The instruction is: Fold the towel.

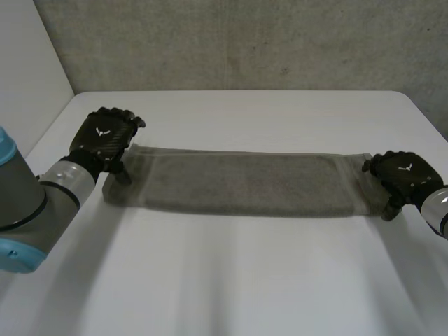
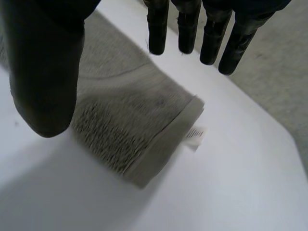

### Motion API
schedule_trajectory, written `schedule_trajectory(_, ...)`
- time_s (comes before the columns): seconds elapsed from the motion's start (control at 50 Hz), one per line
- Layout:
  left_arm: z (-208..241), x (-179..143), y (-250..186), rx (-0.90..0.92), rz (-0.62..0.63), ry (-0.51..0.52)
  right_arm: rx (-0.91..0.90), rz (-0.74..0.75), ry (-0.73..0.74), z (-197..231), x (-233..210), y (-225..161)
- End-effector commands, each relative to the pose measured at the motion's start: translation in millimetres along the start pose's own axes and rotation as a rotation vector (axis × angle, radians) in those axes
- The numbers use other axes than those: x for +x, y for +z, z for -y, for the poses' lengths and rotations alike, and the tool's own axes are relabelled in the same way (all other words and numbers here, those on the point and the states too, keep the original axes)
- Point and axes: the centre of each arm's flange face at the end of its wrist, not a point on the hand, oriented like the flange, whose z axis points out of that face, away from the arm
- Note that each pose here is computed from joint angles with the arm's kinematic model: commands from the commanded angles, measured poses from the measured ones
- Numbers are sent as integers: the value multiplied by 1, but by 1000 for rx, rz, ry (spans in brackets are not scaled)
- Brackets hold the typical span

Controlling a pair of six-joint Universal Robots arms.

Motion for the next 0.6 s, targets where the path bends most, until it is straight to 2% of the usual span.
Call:
schedule_trajectory(0.02, -8, 6, -18, -97, -23, -33, -18, 30, 12, -16, -2, 11)
schedule_trajectory(0.2, -12, 5, -25, -149, -25, -114, -15, 37, 15, -28, -4, 26)
schedule_trajectory(0.44, -6, -1, -26, -131, -6, -113, -8, 8, 10, -30, 5, 28)
schedule_trajectory(0.54, -6, -3, -26, -129, 0, -113, -27, -56, 26, -37, 31, 25)
schedule_trajectory(0.58, -6, -5, -27, -131, 5, -114, -31, -134, 31, -41, 62, 20)
schedule_trajectory(0.6, -6, -6, -28, -135, 8, -115, -31, -135, 31, -41, 62, 20)
